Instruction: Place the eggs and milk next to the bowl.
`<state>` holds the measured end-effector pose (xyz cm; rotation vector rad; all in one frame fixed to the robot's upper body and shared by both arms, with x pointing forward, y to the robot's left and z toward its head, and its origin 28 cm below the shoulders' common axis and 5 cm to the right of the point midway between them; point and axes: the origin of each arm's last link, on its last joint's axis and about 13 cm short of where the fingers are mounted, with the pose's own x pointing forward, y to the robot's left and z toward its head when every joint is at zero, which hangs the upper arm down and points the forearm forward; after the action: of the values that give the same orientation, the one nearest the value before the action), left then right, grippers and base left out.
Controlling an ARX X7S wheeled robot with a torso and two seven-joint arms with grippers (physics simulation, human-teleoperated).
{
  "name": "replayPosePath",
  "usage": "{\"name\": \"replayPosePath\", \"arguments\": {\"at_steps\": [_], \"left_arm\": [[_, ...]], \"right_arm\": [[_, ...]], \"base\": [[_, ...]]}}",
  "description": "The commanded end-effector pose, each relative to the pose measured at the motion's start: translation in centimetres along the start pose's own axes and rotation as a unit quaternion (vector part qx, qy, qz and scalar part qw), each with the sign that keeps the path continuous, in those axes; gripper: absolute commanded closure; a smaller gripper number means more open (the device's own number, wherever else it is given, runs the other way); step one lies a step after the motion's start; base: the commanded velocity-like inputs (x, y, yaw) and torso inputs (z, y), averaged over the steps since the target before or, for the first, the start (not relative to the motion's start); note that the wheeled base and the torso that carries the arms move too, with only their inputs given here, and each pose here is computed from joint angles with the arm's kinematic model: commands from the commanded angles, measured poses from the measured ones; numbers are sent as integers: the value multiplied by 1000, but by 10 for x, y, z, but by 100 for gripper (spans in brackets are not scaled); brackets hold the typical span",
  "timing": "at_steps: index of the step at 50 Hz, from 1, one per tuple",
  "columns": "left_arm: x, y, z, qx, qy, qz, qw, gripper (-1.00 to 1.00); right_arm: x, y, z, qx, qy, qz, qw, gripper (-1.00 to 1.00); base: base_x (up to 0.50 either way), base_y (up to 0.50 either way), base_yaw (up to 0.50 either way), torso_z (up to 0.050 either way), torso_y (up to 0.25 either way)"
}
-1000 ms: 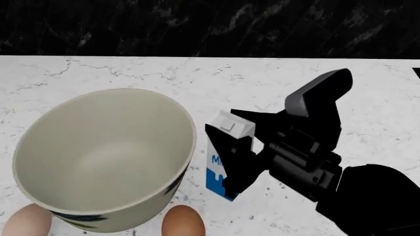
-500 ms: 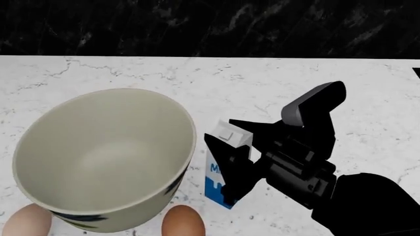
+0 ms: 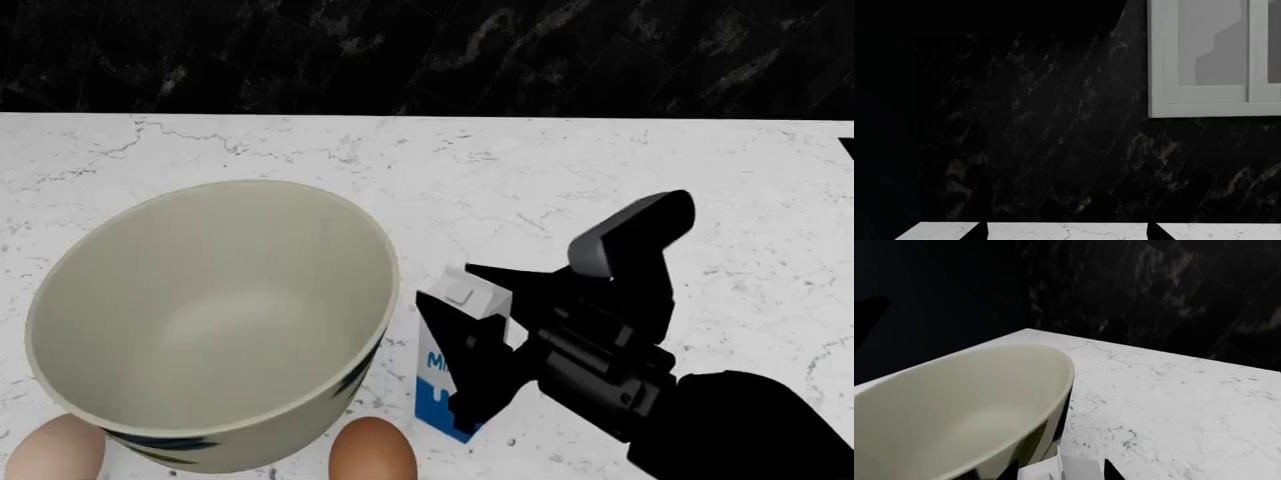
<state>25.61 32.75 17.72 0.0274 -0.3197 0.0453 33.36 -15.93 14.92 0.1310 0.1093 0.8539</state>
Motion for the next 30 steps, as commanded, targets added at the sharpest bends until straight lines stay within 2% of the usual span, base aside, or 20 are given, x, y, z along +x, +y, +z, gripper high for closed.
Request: {"name": "replayPosePath", "arguments": {"at_steps": [1,24,25,30], "left_arm": [[-2,1,-2,-7,1,-2,1000,-100],[-2,0,-2,-7,1,-4,1000,-100],[-2,0,-2,-7,0,-4,1000,-100],[-2,-1,-2,-8,1,-6,1000,-100]], "right_arm": [[-2,-1,1,-2,-14,9,1000,100],[-4,-3,-11,11,0,2,1000,100],[-4,-3,-11,13,0,2,1000,-100],[-7,-4,-12,10,2,3,1000,-100]], "base": [[0,0,0,0,0],[0,0,0,0,0],[0,0,0,0,0],[0,0,0,0,0]]}}
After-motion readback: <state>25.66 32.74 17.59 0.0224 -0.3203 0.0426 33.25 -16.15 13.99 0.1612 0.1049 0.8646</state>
